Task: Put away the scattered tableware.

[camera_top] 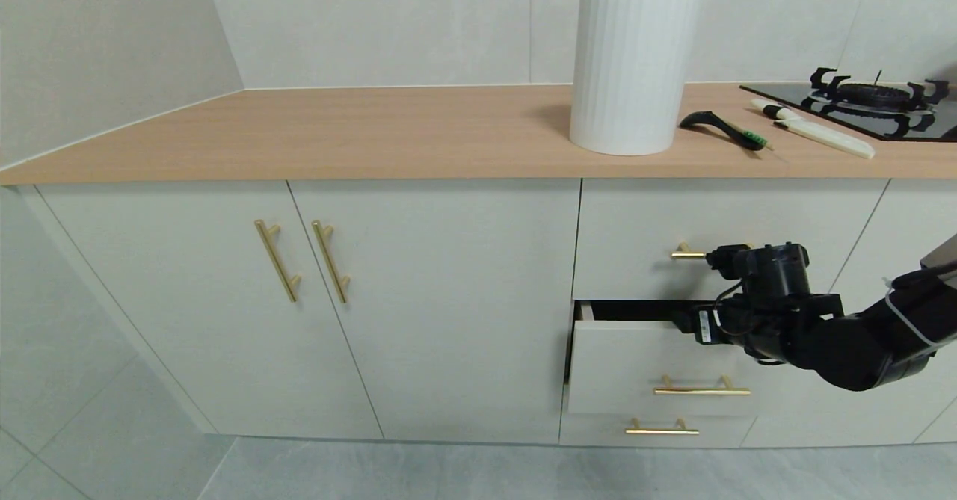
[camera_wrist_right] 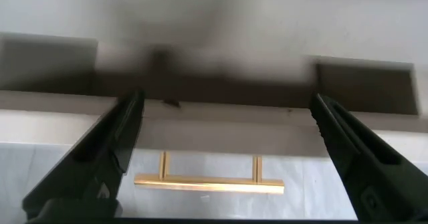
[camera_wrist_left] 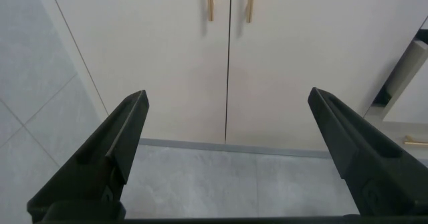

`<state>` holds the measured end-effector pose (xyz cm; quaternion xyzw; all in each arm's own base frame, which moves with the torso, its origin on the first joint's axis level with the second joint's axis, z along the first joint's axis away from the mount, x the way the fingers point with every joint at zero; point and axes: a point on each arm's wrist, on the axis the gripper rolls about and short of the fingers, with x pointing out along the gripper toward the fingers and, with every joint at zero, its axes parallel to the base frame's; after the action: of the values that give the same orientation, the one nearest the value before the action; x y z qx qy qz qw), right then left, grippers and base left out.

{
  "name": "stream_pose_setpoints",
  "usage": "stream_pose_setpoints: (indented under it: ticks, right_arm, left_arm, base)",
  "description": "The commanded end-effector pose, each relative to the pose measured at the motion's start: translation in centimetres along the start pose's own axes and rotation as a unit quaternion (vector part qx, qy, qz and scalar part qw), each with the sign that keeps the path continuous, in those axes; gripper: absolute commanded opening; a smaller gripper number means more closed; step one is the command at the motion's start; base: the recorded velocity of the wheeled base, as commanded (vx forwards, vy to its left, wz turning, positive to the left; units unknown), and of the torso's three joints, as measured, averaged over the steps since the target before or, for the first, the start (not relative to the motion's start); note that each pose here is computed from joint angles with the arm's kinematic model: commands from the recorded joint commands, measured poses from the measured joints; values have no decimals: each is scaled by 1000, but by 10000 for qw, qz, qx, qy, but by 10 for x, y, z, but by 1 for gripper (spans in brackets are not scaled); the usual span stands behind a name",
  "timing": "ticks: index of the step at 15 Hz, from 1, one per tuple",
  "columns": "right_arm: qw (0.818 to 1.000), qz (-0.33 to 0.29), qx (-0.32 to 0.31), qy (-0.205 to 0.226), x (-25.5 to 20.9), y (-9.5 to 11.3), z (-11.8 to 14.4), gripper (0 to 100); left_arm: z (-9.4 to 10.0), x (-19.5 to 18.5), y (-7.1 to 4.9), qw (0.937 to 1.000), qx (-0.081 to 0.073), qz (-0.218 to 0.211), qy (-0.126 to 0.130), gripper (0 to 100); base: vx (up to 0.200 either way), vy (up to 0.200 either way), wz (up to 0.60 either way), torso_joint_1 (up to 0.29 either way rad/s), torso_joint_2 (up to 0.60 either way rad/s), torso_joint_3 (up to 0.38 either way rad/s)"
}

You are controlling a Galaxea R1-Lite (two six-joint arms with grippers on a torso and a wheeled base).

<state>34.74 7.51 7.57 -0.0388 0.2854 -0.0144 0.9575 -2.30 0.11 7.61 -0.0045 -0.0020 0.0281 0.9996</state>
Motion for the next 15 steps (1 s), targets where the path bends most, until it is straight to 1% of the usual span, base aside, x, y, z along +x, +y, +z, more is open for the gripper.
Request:
stream_pose_setpoints:
  ticks: [1, 3, 5, 7, 8, 9, 11, 12, 13, 14, 15]
  right_arm:
    - [10000, 2, -21, 55, -2, 0, 1, 100]
    - [9999, 19, -52, 153, -6, -1, 2, 100]
    - [9992, 36, -105, 378, -18, -4, 5, 100]
    - [9979, 129, -154, 616, -39, -8, 13, 100]
    - [9962, 263, -185, 814, -58, -11, 21, 100]
    - [9948, 400, -177, 923, -72, -14, 28, 100]
    - [9959, 440, -138, 776, -84, -16, 35, 100]
    - [9961, 425, -137, 767, -85, -16, 35, 100]
    - [9959, 430, -145, 782, -84, -16, 34, 100]
    - [9946, 420, -174, 931, -77, -14, 30, 100]
    - [9946, 420, -174, 931, -77, -14, 30, 100]
  left_arm:
    - [0, 0, 0, 10000, -1, 3, 4, 100]
    - [0, 0, 0, 10000, -1, 3, 4, 100]
    - [0, 0, 0, 10000, -2, 3, -4, 100]
    - [0, 0, 0, 10000, -1, 3, 4, 100]
    - [0, 0, 0, 10000, -1, 3, 4, 100]
    - [0, 0, 0, 10000, -1, 3, 4, 100]
    - [0, 0, 0, 10000, -2, 3, -4, 100]
    - [0, 0, 0, 10000, -1, 3, 4, 100]
    - [0, 0, 0, 10000, -1, 3, 4, 100]
    - [0, 0, 0, 10000, -1, 3, 4, 100]
    - [0, 0, 0, 10000, -1, 3, 4, 100]
  base:
    - [0, 0, 0, 0, 0, 0]
    - [0, 0, 0, 0, 0, 0]
    - [0, 0, 0, 0, 0, 0]
    - [0, 0, 0, 0, 0, 0]
    - [0, 0, 0, 0, 0, 0]
    - [0, 0, 0, 0, 0, 0]
    - [0, 0, 0, 0, 0, 0]
    - [0, 0, 0, 0, 0, 0]
    - [0, 0, 0, 0, 0, 0]
    - [0, 0, 0, 0, 0, 0]
    - [0, 0, 0, 0, 0, 0]
